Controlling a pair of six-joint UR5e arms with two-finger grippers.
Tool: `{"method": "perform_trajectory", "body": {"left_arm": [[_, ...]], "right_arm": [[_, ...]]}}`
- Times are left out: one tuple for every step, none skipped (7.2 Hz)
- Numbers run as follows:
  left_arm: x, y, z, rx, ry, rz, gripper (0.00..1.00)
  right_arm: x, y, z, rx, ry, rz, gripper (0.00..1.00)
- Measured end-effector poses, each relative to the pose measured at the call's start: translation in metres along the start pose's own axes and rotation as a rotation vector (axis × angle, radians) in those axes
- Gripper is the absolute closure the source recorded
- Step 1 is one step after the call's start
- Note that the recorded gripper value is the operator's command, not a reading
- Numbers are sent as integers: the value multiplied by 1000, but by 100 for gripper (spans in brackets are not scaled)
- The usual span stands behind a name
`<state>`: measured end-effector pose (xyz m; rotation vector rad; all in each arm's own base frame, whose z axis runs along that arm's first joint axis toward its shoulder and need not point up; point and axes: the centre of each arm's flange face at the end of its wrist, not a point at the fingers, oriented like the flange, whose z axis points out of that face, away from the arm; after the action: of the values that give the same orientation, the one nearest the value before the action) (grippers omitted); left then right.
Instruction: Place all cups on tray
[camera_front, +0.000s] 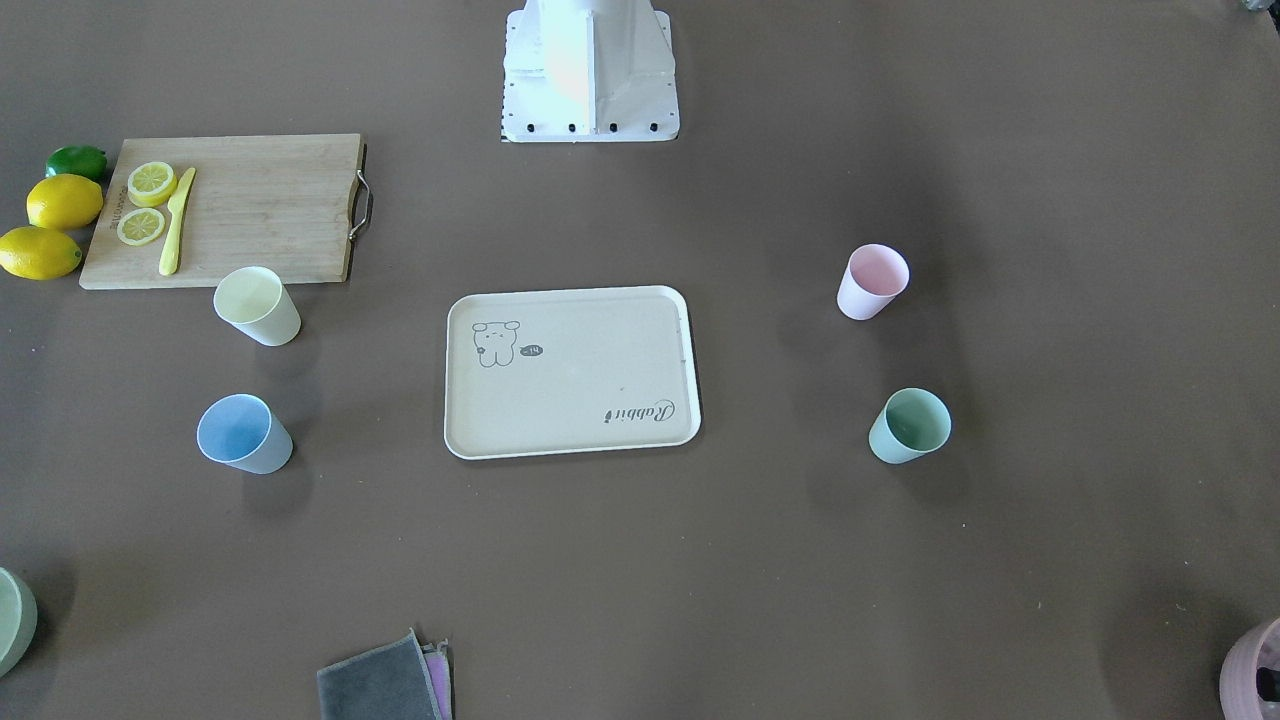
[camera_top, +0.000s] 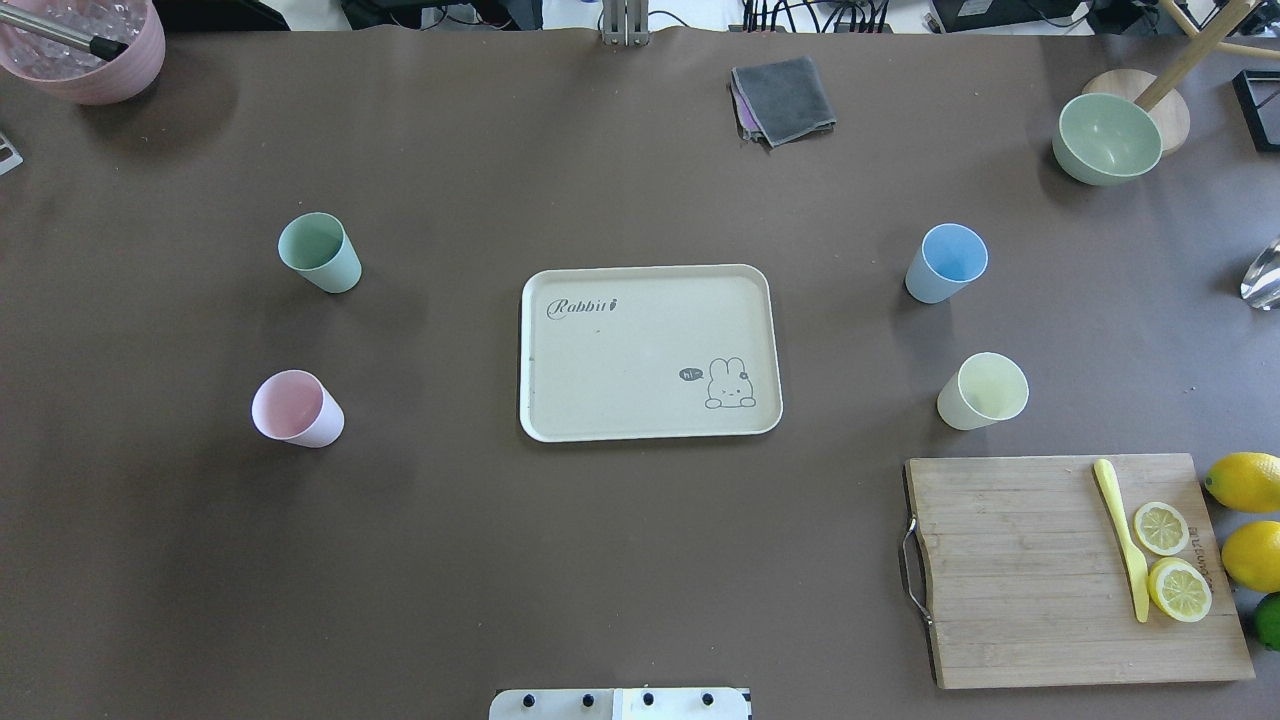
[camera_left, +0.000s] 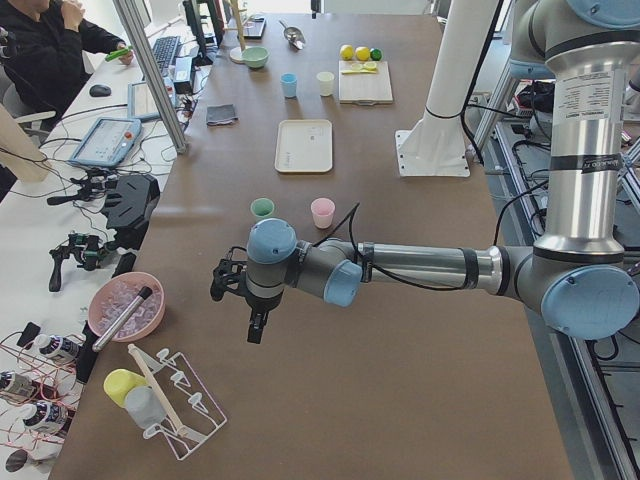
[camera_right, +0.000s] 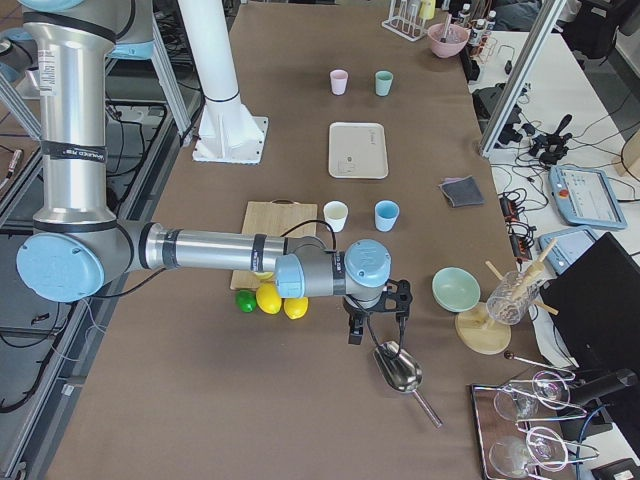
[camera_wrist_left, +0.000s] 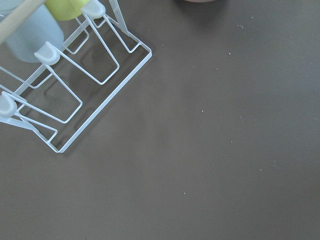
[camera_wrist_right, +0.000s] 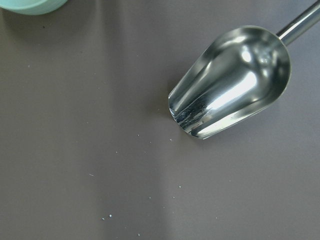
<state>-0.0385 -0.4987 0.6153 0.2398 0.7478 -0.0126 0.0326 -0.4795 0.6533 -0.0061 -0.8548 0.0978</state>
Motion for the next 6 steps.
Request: {"method": "perform_trajectory", "body": {"left_arm": [[0, 0, 0, 0, 0, 0, 2], [0, 0, 0, 0, 0, 0, 2], [0, 0, 0, 0, 0, 0, 2], [0, 0, 0, 0, 0, 0, 2], [1, 0, -1, 1, 0, 1, 2], [1, 0, -1, 3, 1, 2, 2]], "right_arm": [[-3, -1, -4, 9, 3, -6, 0], [-7, -1, -9, 19, 4, -12, 0], [-9, -1, -12, 25, 5, -15, 0], [-10, -1, -15, 28, 5, -15, 0], [-10, -1, -17, 30, 5, -12, 0], [-10, -1, -17, 33, 11, -11, 0]]}}
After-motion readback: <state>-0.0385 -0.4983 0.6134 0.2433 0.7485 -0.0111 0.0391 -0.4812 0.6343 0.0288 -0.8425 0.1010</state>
